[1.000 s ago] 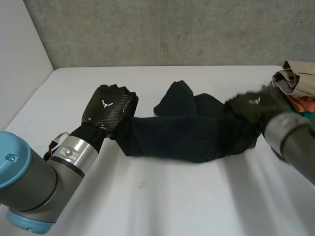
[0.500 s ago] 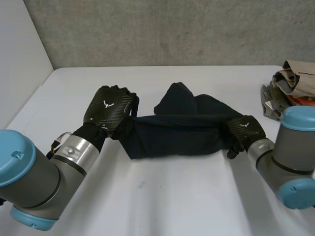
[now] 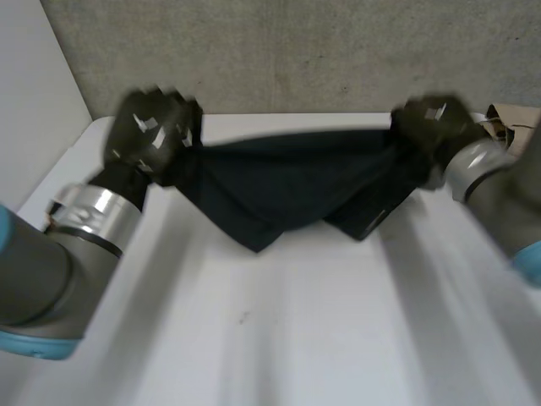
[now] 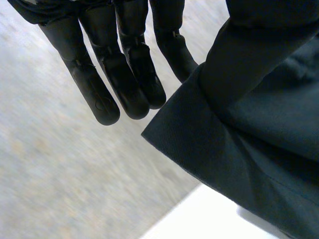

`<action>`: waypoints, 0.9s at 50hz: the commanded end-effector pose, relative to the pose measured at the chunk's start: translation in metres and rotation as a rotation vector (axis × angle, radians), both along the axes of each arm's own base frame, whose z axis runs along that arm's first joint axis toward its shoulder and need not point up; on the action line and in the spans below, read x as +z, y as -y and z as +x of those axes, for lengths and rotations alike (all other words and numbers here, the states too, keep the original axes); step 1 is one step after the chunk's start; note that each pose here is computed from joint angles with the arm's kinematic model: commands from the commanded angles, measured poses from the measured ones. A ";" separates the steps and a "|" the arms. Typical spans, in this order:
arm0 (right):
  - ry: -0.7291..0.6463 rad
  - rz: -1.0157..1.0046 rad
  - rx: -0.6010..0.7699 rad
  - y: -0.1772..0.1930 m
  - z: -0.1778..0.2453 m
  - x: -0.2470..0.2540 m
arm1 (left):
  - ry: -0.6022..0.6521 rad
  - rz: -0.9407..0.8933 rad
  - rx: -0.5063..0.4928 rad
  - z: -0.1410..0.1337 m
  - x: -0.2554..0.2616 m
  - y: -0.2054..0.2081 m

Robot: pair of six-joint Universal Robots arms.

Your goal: Fold the laundry.

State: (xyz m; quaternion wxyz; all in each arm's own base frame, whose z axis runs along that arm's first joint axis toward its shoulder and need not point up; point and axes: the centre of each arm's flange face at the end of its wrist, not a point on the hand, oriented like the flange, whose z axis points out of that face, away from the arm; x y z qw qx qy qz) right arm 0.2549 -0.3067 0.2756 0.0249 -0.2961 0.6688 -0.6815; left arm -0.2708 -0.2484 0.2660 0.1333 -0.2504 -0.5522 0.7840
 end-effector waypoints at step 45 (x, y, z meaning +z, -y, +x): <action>0.288 -0.707 0.003 0.075 0.042 0.156 | -0.326 -0.444 0.174 -0.007 0.124 0.096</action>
